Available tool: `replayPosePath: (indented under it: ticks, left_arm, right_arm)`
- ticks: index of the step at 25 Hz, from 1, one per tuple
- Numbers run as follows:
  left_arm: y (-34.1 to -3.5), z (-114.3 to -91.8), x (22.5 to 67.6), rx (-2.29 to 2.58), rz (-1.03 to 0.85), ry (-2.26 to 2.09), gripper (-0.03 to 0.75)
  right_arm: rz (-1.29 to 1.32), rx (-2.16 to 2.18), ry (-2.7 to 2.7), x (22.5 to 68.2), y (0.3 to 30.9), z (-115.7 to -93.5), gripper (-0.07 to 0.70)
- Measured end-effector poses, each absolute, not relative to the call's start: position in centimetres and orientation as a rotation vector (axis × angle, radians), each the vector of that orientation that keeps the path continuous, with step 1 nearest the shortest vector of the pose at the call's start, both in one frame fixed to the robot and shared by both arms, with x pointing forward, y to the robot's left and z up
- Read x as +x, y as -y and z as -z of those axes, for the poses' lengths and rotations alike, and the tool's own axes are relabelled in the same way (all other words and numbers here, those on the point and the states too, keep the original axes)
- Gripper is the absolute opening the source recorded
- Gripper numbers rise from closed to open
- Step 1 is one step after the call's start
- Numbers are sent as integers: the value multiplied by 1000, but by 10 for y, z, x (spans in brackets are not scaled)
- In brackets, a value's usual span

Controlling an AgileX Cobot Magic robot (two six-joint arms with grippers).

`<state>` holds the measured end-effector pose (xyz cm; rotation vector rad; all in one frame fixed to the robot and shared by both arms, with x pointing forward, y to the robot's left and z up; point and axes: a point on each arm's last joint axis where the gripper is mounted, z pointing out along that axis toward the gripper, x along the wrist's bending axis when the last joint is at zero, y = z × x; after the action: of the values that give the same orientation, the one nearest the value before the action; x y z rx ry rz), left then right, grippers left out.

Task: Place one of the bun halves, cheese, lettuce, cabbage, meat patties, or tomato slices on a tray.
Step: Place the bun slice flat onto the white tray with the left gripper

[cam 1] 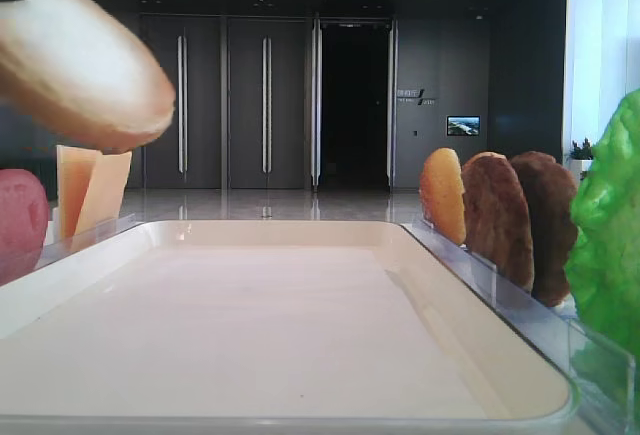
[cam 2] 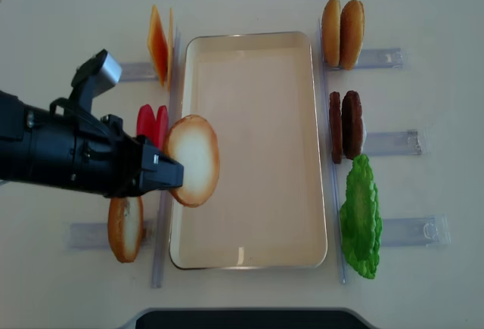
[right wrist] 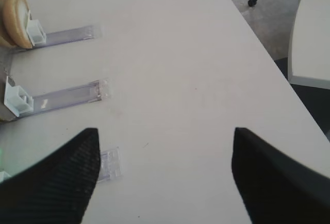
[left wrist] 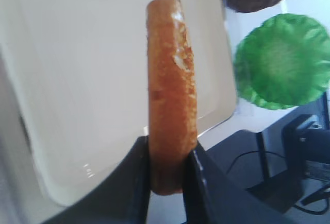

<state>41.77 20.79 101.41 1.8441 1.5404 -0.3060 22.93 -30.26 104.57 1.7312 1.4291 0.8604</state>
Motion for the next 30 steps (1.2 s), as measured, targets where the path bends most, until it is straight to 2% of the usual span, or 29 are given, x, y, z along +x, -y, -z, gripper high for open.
replayPosePath:
  ticks: [11,16,26,30]
  left_arm:
    - [-196,-967,439,1704,611,-1474,138]
    - [-189,-954,457,1656,722,-1487,137]
    - [-162,-956,467,1808,709,-1561,135]
    - [-160,-955,469,1805,682,-1606,135]
  right_arm:
    - [-860,1731,-1429,229,303,-1046,535]
    - [-860,1731,-1429,229,303,-1046,535]
    - [-860,1731,-1429,229,303,-1046,535]
    - [-860,1731,-1429,229,303,-1046,535]
